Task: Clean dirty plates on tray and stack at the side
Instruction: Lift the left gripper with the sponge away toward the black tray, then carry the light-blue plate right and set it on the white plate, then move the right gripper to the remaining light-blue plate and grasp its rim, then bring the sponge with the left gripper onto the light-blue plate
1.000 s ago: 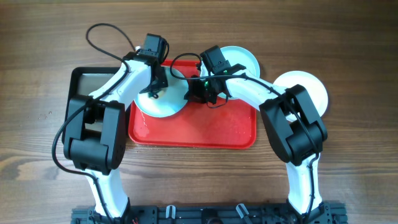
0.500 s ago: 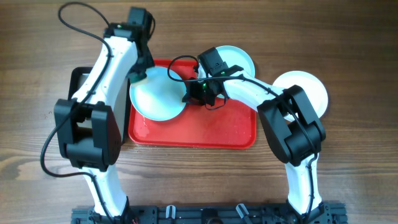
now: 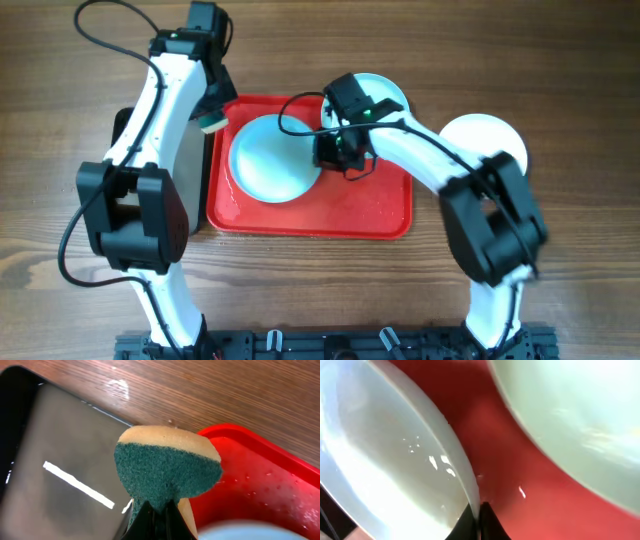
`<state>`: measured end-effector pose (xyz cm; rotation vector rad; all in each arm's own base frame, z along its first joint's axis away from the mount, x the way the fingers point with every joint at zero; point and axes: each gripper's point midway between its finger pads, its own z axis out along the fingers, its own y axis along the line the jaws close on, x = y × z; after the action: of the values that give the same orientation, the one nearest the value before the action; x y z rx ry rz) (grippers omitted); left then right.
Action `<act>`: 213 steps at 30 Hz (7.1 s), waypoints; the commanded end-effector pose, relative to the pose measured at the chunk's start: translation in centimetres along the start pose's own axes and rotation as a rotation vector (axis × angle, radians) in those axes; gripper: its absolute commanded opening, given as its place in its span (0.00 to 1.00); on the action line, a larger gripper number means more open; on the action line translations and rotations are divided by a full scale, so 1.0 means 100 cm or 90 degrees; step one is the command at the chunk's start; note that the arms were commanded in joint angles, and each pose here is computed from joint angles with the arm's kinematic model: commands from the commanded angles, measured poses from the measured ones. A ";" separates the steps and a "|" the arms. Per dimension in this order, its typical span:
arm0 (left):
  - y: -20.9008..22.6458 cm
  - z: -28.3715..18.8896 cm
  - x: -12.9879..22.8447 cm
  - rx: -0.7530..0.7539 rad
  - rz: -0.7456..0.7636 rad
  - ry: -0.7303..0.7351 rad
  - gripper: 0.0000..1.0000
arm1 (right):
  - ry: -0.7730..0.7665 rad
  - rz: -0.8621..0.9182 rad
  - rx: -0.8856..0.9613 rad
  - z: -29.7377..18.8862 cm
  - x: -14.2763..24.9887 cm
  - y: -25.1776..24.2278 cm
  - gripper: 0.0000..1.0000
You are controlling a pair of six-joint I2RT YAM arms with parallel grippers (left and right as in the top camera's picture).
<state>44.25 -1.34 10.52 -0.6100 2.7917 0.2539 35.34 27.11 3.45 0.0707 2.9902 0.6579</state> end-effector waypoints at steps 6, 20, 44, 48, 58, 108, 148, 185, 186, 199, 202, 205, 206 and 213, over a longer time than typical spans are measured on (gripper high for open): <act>-0.017 -0.009 0.002 0.081 0.000 0.022 0.04 | -0.337 -0.089 0.219 -0.160 -0.034 -0.009 0.05; -0.025 -0.010 0.006 0.108 -0.001 0.037 0.04 | -0.608 -0.228 0.508 -0.259 -0.003 0.017 0.04; -0.026 -0.004 0.008 0.103 0.000 0.046 0.04 | -0.792 -0.311 0.628 -0.308 0.029 0.074 0.04; -0.026 -0.004 0.008 0.103 0.000 0.046 0.04 | -0.707 -0.328 0.536 -0.275 0.020 0.069 0.04; -0.026 -0.004 0.008 0.103 0.000 0.046 0.04 | -0.357 -0.105 0.273 -0.207 -0.017 -0.030 0.04; -0.028 -0.004 0.004 0.109 -0.002 0.036 0.04 | -0.154 0.209 0.057 -0.038 -0.052 -0.136 0.41; -0.028 -0.004 0.005 0.109 -0.001 0.036 0.04 | -0.015 -0.279 0.085 -0.002 -0.025 -0.092 0.19; -0.075 -0.014 0.018 0.152 0.058 0.008 0.04 | -0.034 0.089 0.079 0.043 -0.023 -0.062 0.12; -0.075 -0.013 0.020 0.150 0.058 0.010 0.04 | -0.031 0.088 0.078 0.044 -0.023 -0.062 0.08; -0.113 0.024 0.096 0.248 0.397 0.055 0.04 | -0.014 0.076 0.028 0.047 -0.021 -0.049 0.04; -0.109 0.032 0.105 0.240 0.399 0.068 0.04 | -0.014 0.076 0.028 0.047 -0.021 -0.049 0.04; -0.105 0.042 0.105 0.217 0.394 0.069 0.04 | -0.014 0.076 0.028 0.047 -0.021 -0.049 0.04; -0.104 0.046 0.103 0.204 0.385 0.067 0.04 | -0.013 0.076 0.026 0.047 -0.021 -0.048 0.04; -0.075 0.076 0.065 0.028 0.163 -0.022 0.04 | 0.002 0.087 0.022 0.045 -0.018 -0.052 0.04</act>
<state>42.60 -12.49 1.56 0.0930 2.9007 -0.0055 39.03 24.87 0.12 0.2661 2.9281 0.6648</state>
